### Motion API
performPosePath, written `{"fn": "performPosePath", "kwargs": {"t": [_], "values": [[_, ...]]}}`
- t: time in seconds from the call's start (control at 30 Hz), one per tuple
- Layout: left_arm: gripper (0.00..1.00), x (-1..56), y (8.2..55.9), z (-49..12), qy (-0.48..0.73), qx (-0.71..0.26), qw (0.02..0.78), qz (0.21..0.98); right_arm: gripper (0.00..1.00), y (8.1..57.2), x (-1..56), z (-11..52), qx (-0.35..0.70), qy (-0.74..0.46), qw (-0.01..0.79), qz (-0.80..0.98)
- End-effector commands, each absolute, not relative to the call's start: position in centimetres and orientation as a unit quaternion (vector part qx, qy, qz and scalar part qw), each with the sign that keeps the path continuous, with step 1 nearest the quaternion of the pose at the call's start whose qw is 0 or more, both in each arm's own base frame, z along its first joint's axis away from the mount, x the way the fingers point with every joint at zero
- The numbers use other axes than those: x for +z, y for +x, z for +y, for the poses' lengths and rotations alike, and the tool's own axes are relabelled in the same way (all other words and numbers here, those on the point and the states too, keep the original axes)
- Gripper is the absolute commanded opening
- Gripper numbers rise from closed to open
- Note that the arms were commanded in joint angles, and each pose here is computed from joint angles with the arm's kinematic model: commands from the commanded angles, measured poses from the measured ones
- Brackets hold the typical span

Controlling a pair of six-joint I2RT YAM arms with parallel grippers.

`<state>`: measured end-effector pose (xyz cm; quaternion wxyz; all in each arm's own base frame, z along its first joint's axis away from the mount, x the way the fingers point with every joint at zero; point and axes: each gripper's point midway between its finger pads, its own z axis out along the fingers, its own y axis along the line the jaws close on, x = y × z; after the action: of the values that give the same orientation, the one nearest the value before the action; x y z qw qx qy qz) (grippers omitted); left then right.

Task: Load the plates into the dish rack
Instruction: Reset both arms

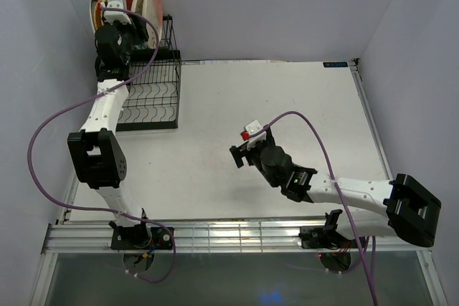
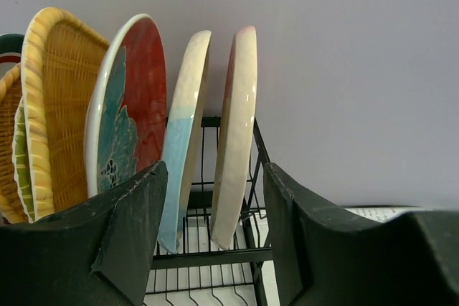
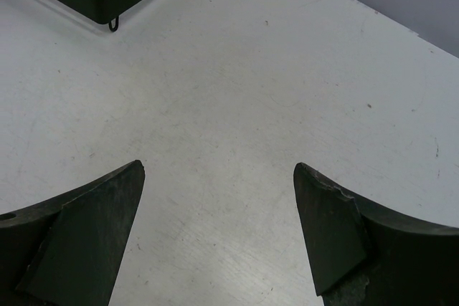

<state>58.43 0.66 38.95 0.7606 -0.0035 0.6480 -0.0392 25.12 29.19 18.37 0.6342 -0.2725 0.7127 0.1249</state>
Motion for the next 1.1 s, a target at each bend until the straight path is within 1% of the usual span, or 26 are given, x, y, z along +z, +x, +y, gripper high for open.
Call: {"fn": "performPosePath", "kwargs": {"t": [0.0, 0.3, 0.43, 0.53, 0.73, 0.77, 0.8, 0.87, 0.9, 1.07], "values": [[0.66, 42.7, 57.6, -0.1, 0.018, -0.049, 0.781, 0.622, 0.9, 25.3, 21.3, 29.5, 0.157, -0.239, 0.662, 0.693], [0.67, 42.3, 59.2, -0.5, 0.025, -0.057, 0.773, 0.631, 0.9, 25.2, 21.5, 29.3, 0.158, -0.237, 0.663, 0.692], [0.67, 42.0, 58.7, -0.7, 0.019, -0.069, 0.77, 0.634, 0.9, 25.2, 21.4, 29.0, 0.153, -0.234, 0.664, 0.693], [0.7, 41.9, 57.9, -1.1, 0.019, -0.085, 0.767, 0.636, 0.9, 25.2, 21.5, 29.0, 0.154, -0.233, 0.665, 0.693], [0.75, 41.6, 54.0, -2.5, 0.026, -0.119, 0.759, 0.639, 0.9, 25.1, 21.7, 28.7, 0.157, -0.23, 0.667, 0.691], [0.77, 40.0, 53.4, -2.6, 0.024, -0.122, 0.75, 0.649, 0.9, 25.0, 21.7, 28.7, 0.158, -0.232, 0.667, 0.69], [0.79, 40.9, 52.1, -2.5, 0.024, -0.122, 0.756, 0.642, 0.9, 25.0, 21.6, 28.6, 0.157, -0.233, 0.667, 0.69], [0.81, 40.5, 50.6, -2.8, 0.025, -0.126, 0.759, 0.639, 0.9, 24.9, 21.7, 28.5, 0.157, -0.232, 0.668, 0.689], [0.82, 39.3, 49.2, -3.1, 0.026, -0.135, 0.752, 0.645, 0.9, 24.9, 21.5, 28.4, 0.155, -0.233, 0.668, 0.69], [0.87, 36.0, 44.9, -4.3, 0.033, -0.163, 0.742, 0.65, 0.9, 24.8, 21.5, 28.2, 0.154, -0.237, 0.67, 0.687]]}}
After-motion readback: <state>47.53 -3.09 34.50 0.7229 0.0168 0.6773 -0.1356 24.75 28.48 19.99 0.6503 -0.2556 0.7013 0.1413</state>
